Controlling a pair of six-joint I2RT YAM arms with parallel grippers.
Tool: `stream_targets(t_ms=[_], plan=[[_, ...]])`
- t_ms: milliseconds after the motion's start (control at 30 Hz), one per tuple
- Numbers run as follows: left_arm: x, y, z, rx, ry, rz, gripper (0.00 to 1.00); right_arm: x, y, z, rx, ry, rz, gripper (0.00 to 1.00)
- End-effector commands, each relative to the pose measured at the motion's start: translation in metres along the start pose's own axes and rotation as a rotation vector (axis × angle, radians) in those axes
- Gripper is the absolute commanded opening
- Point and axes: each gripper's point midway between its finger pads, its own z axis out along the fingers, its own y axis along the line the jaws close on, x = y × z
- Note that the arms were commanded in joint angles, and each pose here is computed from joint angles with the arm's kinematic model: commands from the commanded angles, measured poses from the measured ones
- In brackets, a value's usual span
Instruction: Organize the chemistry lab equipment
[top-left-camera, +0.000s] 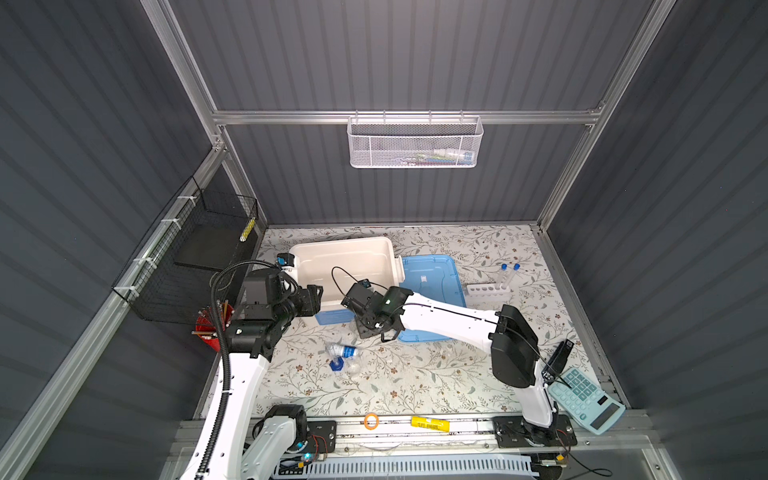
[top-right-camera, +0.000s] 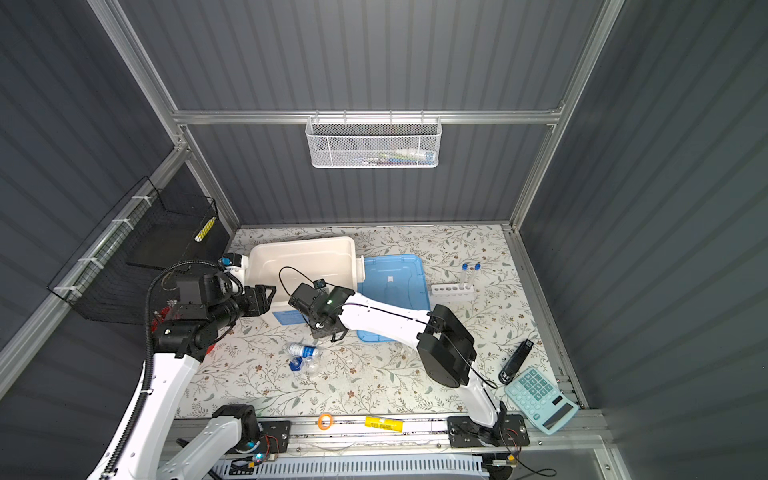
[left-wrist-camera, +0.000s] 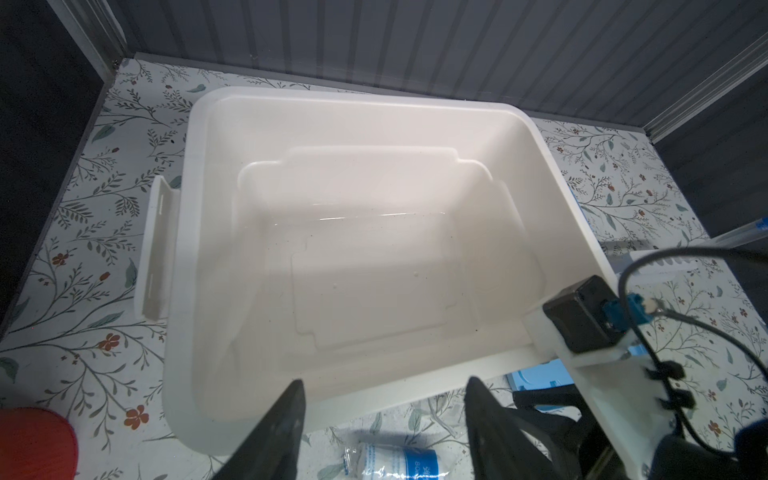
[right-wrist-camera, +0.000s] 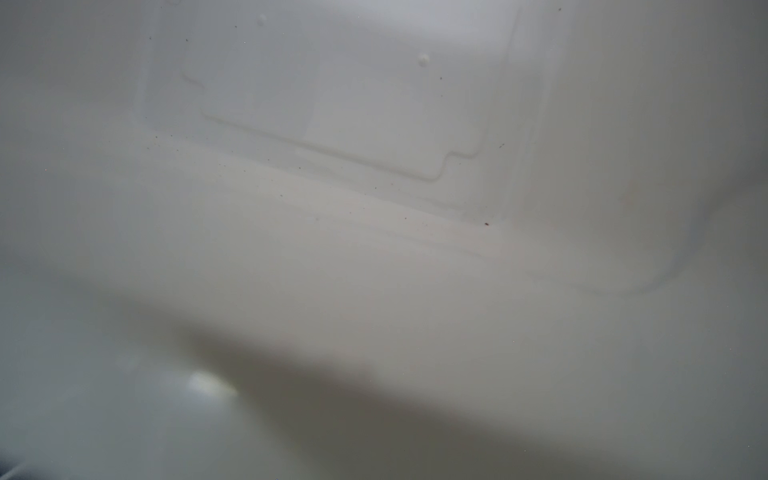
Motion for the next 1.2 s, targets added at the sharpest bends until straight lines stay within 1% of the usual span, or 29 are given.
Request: stream_targets(t_ms=[0,67,100,233,333,400,433,500,567,600,667,800,900,1033,1167], plan=[[-0.001,-0.002,-0.002,0.006,-0.016,0.006,0.62,-0.008,-0.004,-0.023,-0.012,-0.058,-0.063,0.27],[0.000,-0.002,-0.002,0.006,-0.015,0.006,0.62,-0.005,-0.009,-0.037,-0.019,-0.053,-0.090,0.27],[0.000,-0.002,-0.002,0.006,-0.014,0.006,0.62,0.001,-0.007,-0.043,-0.046,-0.039,-0.105,0.27],[-0.001,-0.002,-0.002,0.006,-0.015,0.007,0.62,0.035,0.008,-0.062,-0.213,0.021,-0.203,0.29],[0.000,-0.003,-0.001,0.009,-0.012,0.007,0.61,0.064,0.006,-0.061,-0.263,0.098,-0.248,0.30],[0.000,-0.003,-0.001,0.010,-0.011,0.007,0.61,0.079,0.005,-0.056,-0.281,0.151,-0.315,0.31],[0.000,-0.003,0.000,0.010,-0.012,0.008,0.61,0.081,0.001,-0.054,-0.262,0.161,-0.348,0.31],[0.000,-0.003,-0.001,0.011,-0.013,0.010,0.61,0.077,-0.001,-0.053,-0.238,0.163,-0.456,0.32],[0.001,-0.002,-0.001,0.007,-0.011,0.013,0.61,0.065,-0.001,-0.055,-0.211,0.127,-0.548,0.32],[0.001,-0.001,-0.002,0.002,-0.016,0.015,0.61,0.060,0.001,-0.055,-0.211,0.109,-0.589,0.33],[0.001,0.000,-0.003,-0.007,-0.023,0.018,0.61,0.054,0.007,-0.056,-0.238,0.099,-0.632,0.33],[0.005,0.004,-0.001,-0.025,-0.017,0.018,0.61,0.049,0.028,-0.053,-0.332,0.110,-0.621,0.33],[0.006,0.005,0.002,-0.025,-0.006,0.013,0.61,0.049,0.042,-0.051,-0.403,0.094,-0.599,0.33],[0.006,0.004,0.006,-0.020,0.009,0.009,0.61,0.055,0.040,-0.043,-0.407,0.124,-0.567,0.31],[0.005,0.003,0.013,-0.004,0.023,-0.008,0.61,0.057,0.022,-0.030,-0.371,0.125,-0.464,0.28]])
